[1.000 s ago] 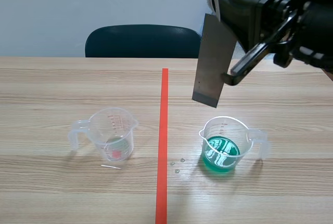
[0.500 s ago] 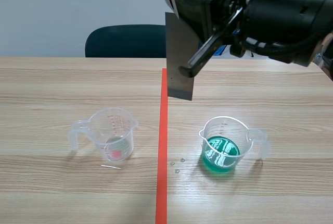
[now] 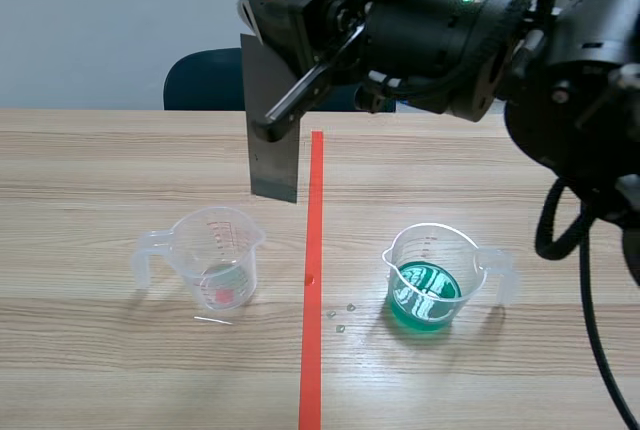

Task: Do the redox reaction experiment

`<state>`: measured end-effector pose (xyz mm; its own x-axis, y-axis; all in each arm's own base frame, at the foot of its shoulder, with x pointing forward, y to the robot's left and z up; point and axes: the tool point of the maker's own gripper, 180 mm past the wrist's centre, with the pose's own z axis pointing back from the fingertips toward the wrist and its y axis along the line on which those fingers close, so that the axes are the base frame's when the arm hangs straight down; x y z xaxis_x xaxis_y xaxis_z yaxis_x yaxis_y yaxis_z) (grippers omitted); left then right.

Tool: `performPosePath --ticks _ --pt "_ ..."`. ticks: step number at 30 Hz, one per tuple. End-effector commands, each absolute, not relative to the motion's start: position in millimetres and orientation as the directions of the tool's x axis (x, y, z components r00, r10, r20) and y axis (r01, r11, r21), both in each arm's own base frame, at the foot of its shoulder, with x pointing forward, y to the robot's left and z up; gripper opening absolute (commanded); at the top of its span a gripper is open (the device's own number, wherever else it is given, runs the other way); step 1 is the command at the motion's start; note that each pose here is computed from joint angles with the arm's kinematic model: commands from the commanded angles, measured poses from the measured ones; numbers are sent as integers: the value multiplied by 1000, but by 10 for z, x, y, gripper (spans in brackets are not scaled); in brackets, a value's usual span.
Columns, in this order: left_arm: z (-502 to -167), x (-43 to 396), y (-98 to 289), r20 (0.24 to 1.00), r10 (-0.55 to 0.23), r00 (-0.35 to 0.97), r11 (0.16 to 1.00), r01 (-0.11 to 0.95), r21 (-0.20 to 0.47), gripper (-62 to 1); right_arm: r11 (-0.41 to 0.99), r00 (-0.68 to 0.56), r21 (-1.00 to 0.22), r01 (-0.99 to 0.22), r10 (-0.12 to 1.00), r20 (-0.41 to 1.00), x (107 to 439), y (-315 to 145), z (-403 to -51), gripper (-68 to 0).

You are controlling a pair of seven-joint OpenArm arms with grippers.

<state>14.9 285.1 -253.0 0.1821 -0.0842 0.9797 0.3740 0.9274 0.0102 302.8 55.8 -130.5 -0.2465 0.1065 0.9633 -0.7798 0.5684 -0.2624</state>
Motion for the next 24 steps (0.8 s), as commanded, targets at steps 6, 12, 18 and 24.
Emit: performPosePath --ticks 6,12,18,24 --pt "-2479 178 2832 985 -66 158 927 374 2 14 533 -253 -249 -809 67 965 3057 809 -1234 -656" --pt "-2479 178 2832 985 -66 158 927 374 2 14 489 -230 -229 -842 58 971 3028 1047 -1300 -656" --pt "-2480 177 2833 985 -65 159 928 373 1 14 471 -202 -201 -859 50 978 3003 1195 -1384 -656" --pt "-2483 175 2829 985 -62 161 928 374 -3 14 451 -197 -201 -870 57 979 2946 1295 -1438 -656"
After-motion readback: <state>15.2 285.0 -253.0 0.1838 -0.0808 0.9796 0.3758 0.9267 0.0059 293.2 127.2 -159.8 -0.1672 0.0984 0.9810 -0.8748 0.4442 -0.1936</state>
